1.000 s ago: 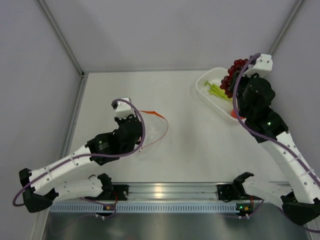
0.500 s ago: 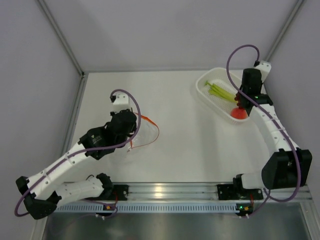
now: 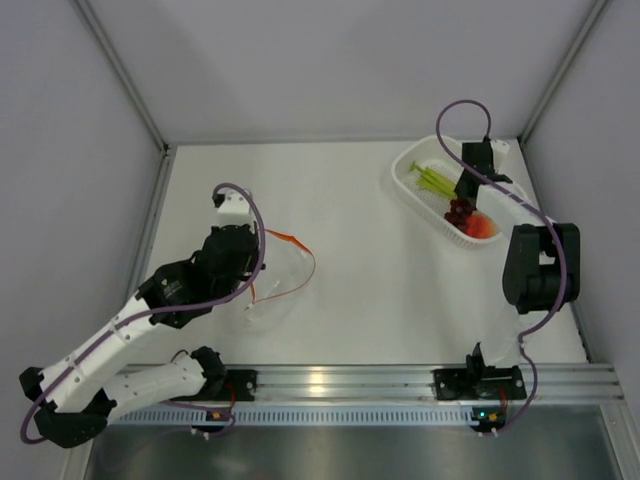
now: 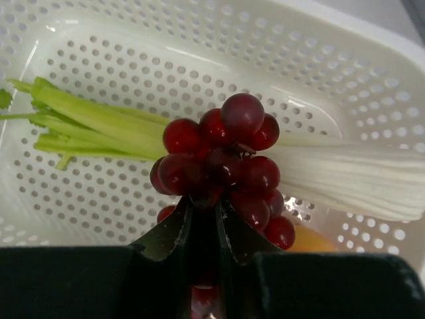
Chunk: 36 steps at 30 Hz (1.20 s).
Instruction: Open the zip-top bag and remove the fake food
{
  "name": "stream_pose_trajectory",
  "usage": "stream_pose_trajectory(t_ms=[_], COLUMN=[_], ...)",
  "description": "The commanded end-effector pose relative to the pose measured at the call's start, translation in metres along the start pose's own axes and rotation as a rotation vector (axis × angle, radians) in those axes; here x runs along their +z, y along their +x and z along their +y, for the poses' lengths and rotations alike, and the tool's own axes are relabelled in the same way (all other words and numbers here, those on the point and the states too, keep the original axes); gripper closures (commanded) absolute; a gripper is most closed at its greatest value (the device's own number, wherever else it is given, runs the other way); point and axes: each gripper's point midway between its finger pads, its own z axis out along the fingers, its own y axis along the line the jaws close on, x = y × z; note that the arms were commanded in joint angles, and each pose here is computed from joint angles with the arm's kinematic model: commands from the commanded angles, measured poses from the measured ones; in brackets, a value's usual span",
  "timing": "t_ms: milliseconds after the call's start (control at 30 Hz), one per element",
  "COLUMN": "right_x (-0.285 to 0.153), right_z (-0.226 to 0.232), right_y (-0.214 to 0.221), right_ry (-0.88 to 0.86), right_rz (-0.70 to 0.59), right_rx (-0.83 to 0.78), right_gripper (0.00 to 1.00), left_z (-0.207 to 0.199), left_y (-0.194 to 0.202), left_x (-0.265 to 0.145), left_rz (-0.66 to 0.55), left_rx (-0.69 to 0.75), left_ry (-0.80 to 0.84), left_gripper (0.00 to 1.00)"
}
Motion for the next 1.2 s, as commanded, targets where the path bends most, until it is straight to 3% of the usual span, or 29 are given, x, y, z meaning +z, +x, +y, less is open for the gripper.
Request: stream_pose_trajectory(t_ms=[0,67,200,233,400,433,500,733,800,1000,1167], right_x=[0.008,0.009,0.001,-0.003,-0.04,-0.048,-0.066,-0.132,-0.162,-0.208,-0.246], right_z=[0.013,0.015,0.022,0.023,0.016,0.015,0.01,0.012,0.013,0.006,-0.026], right_y=[-0.006,-0.008,-0.019,-0.026,-0.058,-0.067,-0.079,-0.085,-0.089,-0.057,-0.043], right_ry=[-0.056,-0.06,-0.096,-0.103,-0.116,-0.124,-0.13,-0.29,-0.32,-0.378,-0.381], right_rz=[0.031,0.043,0.051,0.039,-0.029,-0.044,-0.07,-0.131,-0.201,-0.239,-0.321], right_rx=[0.05,0.06,0.074,0.081,0.084,0.08,0.072,0.04,0.03,0.009,0.077], right_gripper=[0.86,0.67,0.47,0.36,0.25,0.12,0.01,0.01,0.01,0.01,0.01], left_z=[0.011,0.015,0.028,0.035,0.049,0.052,0.061,0.093,0.099,0.094,0.078], left_y=[-0.009,-0.008,-0.006,-0.009,-0.013,-0.013,-0.014,-0.019,-0.033,-0.054,-0.055], left_x=[-0.007,-0.006,-0.002,-0.001,0.01,0.015,0.021,0.032,0.029,0.053,0.092], left_rz=[-0.035,-0.039,-0.057,-0.074,-0.073,-0.065,-0.048,-0.024,-0.059,-0.064,-0.038], left_rx=[0.032,0.033,0.028,0.03,0.007,0.009,-0.008,-0.03,-0.052,0.003,0.04], left_ry=[-0.018,-0.037,-0.122,-0.173,-0.278,-0.302,-0.334,-0.487,-0.551,-0.656,-0.712], left_gripper=[1.0,1.0,1.0,1.0,1.0,1.0,1.0,1.0,1.0,1.0,0.97])
